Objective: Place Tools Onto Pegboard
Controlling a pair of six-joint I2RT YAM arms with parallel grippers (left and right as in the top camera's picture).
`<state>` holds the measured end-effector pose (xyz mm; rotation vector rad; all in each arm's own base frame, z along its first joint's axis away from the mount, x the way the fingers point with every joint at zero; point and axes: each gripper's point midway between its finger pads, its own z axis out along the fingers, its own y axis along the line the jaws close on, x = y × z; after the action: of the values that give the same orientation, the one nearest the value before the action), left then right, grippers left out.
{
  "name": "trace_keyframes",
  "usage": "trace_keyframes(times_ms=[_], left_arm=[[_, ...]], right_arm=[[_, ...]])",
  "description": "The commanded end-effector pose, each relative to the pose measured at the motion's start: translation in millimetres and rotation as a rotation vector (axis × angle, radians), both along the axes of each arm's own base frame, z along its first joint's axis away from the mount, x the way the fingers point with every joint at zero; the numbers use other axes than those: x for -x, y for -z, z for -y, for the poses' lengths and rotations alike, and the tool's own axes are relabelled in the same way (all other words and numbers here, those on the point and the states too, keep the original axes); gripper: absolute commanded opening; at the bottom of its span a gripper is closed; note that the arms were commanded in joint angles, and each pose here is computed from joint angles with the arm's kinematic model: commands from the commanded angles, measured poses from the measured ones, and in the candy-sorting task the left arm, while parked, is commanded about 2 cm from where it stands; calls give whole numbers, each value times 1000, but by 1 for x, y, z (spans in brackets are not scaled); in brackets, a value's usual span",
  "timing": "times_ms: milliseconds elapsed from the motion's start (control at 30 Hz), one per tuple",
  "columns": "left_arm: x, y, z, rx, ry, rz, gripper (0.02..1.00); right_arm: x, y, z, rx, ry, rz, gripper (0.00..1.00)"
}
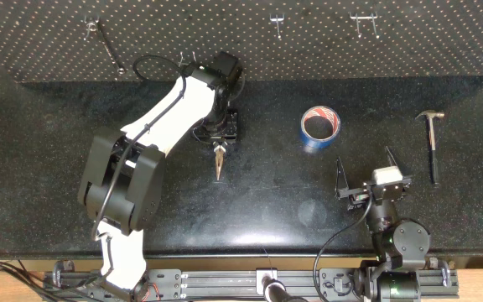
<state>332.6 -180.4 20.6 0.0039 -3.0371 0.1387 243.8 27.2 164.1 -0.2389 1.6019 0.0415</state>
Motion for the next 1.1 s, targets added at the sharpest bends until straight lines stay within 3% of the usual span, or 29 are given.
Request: trace_keyframes(times_ms=[33, 367, 500, 900, 1100], left_arm=[[1, 13, 4, 6, 2, -28, 29], [0, 10, 5, 10, 2, -18, 27], [-6, -13, 7, 29, 6, 46, 29], [-25, -99, -3, -26, 25, 350, 31], [-24, -104, 0, -18, 30, 361, 27]], right_arm=[[0, 1, -1, 14, -6, 5, 976], [0, 1, -1, 14, -6, 5, 976], [0, 1, -1, 14, -6, 5, 976], [0, 1, -1, 14, -6, 5, 976], [0, 1, -1, 14, -6, 5, 976]])
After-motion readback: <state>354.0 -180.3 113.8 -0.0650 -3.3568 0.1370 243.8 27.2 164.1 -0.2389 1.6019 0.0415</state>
